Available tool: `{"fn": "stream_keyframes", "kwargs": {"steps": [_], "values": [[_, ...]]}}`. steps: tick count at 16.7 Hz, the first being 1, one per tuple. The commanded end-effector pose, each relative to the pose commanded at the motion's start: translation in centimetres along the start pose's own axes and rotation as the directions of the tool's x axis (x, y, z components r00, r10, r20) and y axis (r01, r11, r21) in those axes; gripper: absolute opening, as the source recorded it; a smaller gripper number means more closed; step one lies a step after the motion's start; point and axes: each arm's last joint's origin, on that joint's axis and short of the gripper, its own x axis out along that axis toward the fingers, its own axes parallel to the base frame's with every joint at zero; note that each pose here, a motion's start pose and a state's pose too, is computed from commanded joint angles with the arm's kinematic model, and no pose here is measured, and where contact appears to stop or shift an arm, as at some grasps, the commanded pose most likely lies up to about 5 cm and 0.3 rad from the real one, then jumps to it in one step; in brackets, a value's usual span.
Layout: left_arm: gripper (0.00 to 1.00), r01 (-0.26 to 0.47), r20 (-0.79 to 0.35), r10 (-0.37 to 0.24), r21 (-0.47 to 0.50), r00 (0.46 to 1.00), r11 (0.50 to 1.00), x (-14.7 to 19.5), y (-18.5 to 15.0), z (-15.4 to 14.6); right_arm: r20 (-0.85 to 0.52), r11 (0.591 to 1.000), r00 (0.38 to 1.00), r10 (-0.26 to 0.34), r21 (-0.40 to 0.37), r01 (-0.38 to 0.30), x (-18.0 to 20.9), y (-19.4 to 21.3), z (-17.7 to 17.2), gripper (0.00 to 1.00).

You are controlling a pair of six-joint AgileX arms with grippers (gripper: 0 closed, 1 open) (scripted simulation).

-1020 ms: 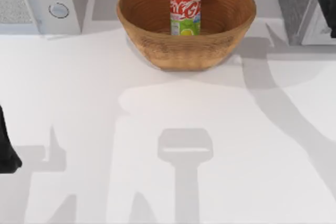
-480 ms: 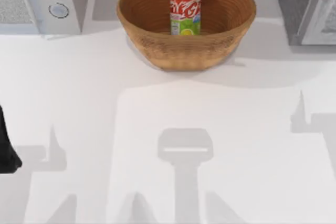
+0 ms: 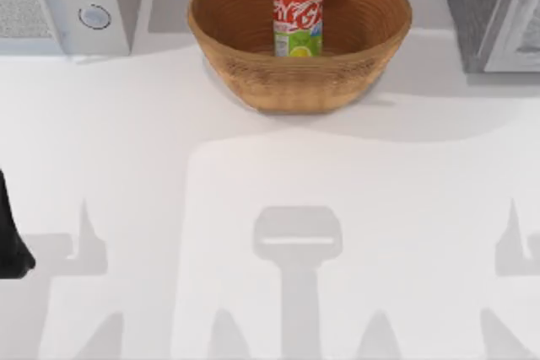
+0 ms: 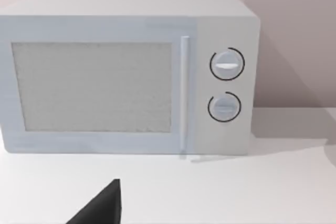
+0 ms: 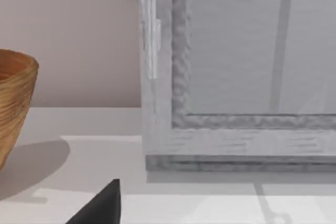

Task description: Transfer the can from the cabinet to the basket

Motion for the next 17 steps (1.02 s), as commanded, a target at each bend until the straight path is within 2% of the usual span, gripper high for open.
{"fn": "stream_keyframes", "kwargs": {"steps": [10,17], "values": [[1.0,0.0,0.0,0.0,0.0,1.0,1.0,0.0,0.0,0.0,0.008,1.0,1.0,-0.002,-0.001,0.002,0.6,-0.7,0.8,1.0],[1.0,0.0,0.0,0.0,0.0,1.0,1.0,0.0,0.0,0.0,0.024,1.0,1.0,-0.002,-0.011,0.002,3.9,-5.4,3.8,1.0]]}}
